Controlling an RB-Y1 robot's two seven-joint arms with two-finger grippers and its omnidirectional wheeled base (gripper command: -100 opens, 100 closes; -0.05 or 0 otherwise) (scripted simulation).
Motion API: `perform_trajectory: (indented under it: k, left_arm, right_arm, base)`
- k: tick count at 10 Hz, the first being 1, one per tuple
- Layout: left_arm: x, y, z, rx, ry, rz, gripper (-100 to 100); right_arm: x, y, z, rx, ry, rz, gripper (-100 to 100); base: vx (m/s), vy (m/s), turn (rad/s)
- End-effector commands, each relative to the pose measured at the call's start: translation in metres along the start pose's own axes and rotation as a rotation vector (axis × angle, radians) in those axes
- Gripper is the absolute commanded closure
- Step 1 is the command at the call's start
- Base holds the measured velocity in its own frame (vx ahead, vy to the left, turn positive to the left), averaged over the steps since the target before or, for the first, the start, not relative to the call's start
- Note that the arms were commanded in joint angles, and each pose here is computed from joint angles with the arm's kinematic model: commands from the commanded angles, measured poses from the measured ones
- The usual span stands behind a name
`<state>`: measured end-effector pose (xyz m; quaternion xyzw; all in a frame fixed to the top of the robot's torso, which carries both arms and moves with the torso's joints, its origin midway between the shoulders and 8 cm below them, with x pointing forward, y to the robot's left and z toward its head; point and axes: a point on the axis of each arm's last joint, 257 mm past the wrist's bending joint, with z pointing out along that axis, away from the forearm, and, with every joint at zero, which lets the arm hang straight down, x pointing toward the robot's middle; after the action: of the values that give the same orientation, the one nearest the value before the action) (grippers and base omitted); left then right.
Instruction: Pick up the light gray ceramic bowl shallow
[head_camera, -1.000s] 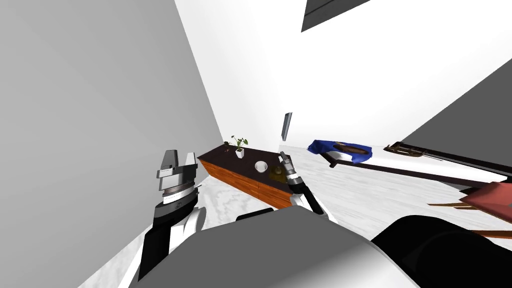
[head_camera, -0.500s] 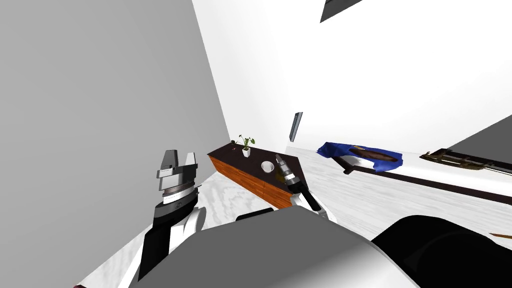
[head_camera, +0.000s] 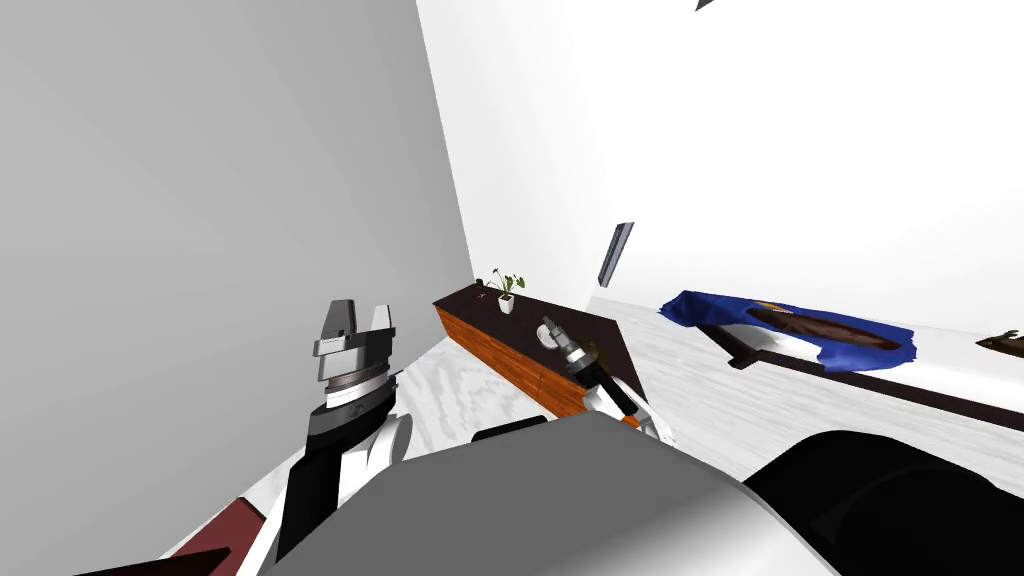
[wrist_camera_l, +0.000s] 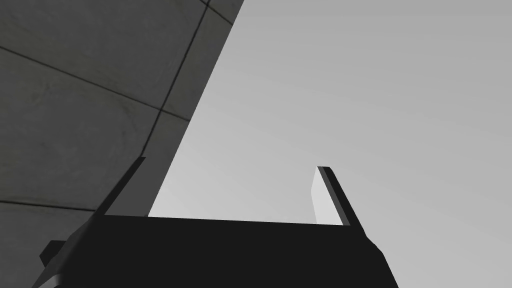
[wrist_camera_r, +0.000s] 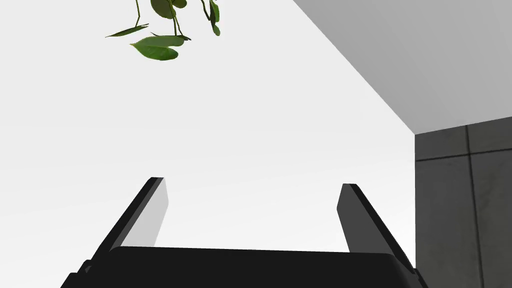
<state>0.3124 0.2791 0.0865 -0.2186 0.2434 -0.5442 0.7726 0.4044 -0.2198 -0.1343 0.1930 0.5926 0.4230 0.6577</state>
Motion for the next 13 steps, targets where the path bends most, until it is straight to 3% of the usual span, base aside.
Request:
perform_trajectory:
  k: [1,3,5,6,8,9,11,12,13]
  left_arm:
    - [0.000,0.000,0.000,0.000,0.000,0.000,0]
    - [0.000,0.000,0.000,0.000,0.000,0.000,0]
    - [0.000,0.000,0.000,0.000,0.000,0.000,0]
    - [0.000,0.000,0.000,0.000,0.000,0.000,0]
    - [0.000,0.000,0.000,0.000,0.000,0.000,0]
    - [0.000,0.000,0.000,0.000,0.000,0.000,0]
    - [0.000,0.000,0.000,0.000,0.000,0.000,0]
    - [0.000,0.000,0.000,0.000,0.000,0.000,0]
    - [0.000,0.000,0.000,0.000,0.000,0.000,0]
  right_arm:
    - [0.015,-0.014,-0.002,0.027,0.059,-0.066,-100]
    - [0.027,-0.026,-0.005,0.050,0.111,-0.124,-100]
    - [0.050,-0.053,-0.014,0.100,0.220,-0.221,-100]
    - [0.050,-0.053,-0.014,0.098,0.222,-0.238,-100]
    - [0.072,-0.084,-0.029,0.151,0.334,-0.341,-100]
    - [0.071,-0.085,-0.030,0.149,0.341,-0.357,-100]
    - [0.087,-0.121,-0.052,0.205,0.465,-0.468,-100]
    - [0.087,-0.121,-0.052,0.203,0.466,-0.479,-100]
    - [0.093,-0.140,-0.065,0.230,0.531,-0.539,-100]
  base:
    - [0.021,0.083,0.159]
    - [0.039,0.101,0.202]
    - [0.057,0.073,0.204]
    - [0.045,0.049,0.070]
    - [0.062,0.068,0.175]
    - [0.055,0.052,0.068]
    - [0.056,0.039,0.143]
    - [0.063,0.029,0.073]
    - [0.066,0.028,0.093]
